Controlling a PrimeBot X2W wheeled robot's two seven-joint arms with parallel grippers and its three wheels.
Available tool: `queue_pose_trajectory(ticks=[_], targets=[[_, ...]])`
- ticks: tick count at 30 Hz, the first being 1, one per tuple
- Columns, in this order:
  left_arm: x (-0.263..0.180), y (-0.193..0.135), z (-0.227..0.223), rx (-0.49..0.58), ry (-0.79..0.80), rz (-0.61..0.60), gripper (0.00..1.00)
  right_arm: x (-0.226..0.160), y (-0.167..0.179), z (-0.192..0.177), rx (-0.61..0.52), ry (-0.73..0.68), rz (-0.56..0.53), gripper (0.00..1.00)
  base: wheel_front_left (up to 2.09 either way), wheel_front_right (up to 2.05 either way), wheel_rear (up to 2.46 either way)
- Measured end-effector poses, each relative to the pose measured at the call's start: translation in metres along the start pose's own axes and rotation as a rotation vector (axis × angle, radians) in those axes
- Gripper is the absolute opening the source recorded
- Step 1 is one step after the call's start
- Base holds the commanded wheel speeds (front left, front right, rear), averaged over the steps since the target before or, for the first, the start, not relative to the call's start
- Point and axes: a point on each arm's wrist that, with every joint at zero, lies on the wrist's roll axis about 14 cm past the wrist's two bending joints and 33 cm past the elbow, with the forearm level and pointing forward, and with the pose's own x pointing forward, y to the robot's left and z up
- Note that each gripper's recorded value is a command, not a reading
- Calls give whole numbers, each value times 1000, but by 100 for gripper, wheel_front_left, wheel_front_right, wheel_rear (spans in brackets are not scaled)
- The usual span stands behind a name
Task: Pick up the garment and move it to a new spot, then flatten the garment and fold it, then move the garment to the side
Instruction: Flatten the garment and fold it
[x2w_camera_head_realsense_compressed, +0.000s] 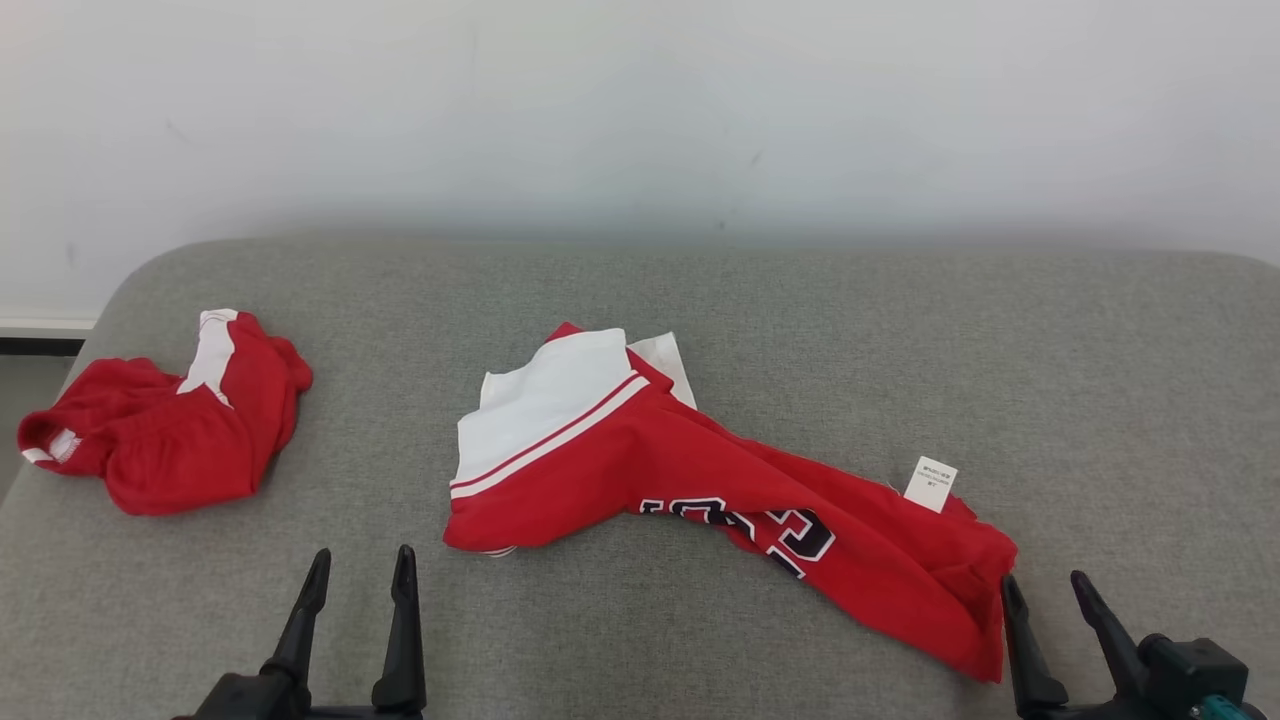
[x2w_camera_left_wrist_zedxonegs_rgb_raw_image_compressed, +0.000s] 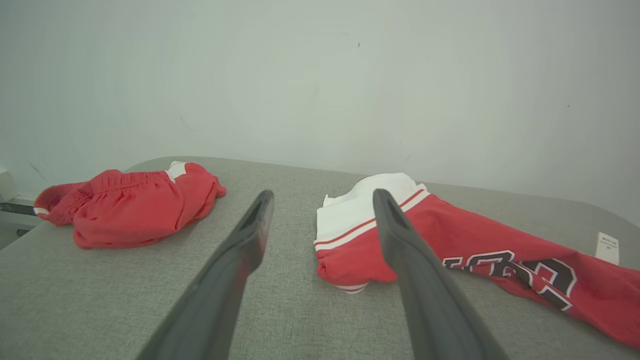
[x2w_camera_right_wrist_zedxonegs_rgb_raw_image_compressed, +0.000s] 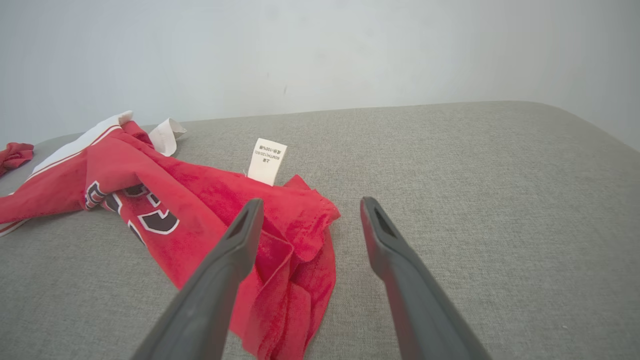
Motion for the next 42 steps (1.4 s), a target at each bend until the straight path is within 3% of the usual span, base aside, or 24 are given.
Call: queue_pose_trajectory(ticks=[14, 16, 17, 19, 29, 33, 40, 41, 42], targets=[[-7, 9, -1, 3, 5, 31, 100, 25, 18, -23, -32, 112, 77, 100, 0, 0, 0], [-7, 10, -2, 3, 8, 35, 100, 26, 20, -35, -44, 166, 87, 42, 0, 0, 0], [-7, 10, -2, 4, 10, 36, 100, 27, 20, -38, -49, 178, 89, 36, 0, 0, 0], [-8, 12, -2, 5, 10, 42, 100, 31, 22, -39, -49, 183, 95, 0, 0, 0, 0], [-12, 15, -1, 4, 7, 54, 100, 33, 55, 31, -80, -70, 204, 0, 0, 0, 0], [-10, 8, -1, -2, 5, 33, 100, 5, 68, 26, -116, -71, 265, 0, 0, 0, 0], [-7, 5, -4, -10, 12, 21, 100, -32, 66, -6, -111, 18, 274, 0, 0, 0, 0], [-7, 4, -4, -10, 14, 18, 100, -37, 64, -13, -108, 42, 269, 4, 0, 0, 0], [-6, 3, -5, -11, 16, 14, 100, -42, 62, -20, -105, 63, 262, 81, 0, 0, 0]])
